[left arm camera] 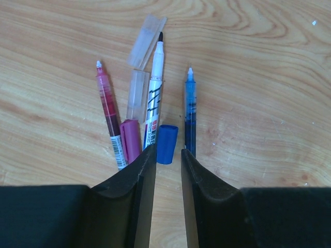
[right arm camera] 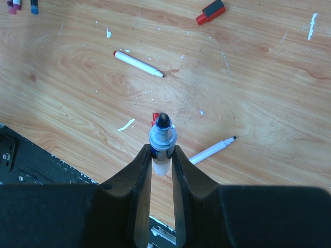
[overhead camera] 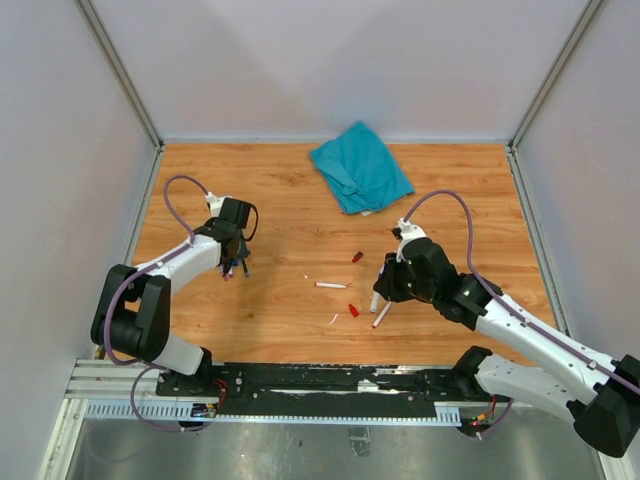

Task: Insert the pens into the pen caps
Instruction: Pick up the pen cap from the center of the board.

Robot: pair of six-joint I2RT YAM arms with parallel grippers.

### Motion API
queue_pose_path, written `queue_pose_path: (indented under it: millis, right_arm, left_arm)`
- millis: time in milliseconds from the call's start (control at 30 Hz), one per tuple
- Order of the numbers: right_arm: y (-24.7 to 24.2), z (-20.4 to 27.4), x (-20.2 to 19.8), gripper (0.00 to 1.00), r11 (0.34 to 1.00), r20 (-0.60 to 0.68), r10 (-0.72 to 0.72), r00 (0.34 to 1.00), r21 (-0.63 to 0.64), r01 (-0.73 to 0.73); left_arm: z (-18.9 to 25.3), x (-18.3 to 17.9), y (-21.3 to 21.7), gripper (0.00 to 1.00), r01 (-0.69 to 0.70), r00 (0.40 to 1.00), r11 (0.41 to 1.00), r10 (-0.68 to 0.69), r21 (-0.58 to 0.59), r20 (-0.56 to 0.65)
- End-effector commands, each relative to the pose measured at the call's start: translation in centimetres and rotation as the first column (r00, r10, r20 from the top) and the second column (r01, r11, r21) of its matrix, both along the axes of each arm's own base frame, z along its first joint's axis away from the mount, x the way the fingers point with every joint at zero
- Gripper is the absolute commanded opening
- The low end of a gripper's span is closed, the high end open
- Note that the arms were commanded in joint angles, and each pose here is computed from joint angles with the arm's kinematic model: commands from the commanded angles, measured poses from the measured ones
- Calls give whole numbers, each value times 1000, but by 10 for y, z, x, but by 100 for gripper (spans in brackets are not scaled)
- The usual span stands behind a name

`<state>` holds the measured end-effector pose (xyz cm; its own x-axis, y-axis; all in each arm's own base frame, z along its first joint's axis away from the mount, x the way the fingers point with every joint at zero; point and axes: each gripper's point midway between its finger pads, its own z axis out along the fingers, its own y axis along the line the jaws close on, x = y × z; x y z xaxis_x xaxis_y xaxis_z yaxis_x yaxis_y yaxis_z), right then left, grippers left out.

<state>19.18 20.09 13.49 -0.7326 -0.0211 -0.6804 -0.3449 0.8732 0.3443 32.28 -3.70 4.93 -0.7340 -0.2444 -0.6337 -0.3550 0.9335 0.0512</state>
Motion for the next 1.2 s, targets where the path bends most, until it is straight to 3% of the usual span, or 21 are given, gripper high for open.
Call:
queue_pose_path:
  millis: [0, 1167]
  right_arm:
    - [8, 3, -1, 1, 999, 7, 33, 999, 21, -33]
    - [16, 2, -1, 1, 998, -16, 57, 998, 35, -57]
  left_arm:
    - [2, 13, -2, 30, 11, 1000, 1000, -10, -12, 19]
    - [-32, 9, 3, 25, 13, 998, 1000, -13, -6, -65]
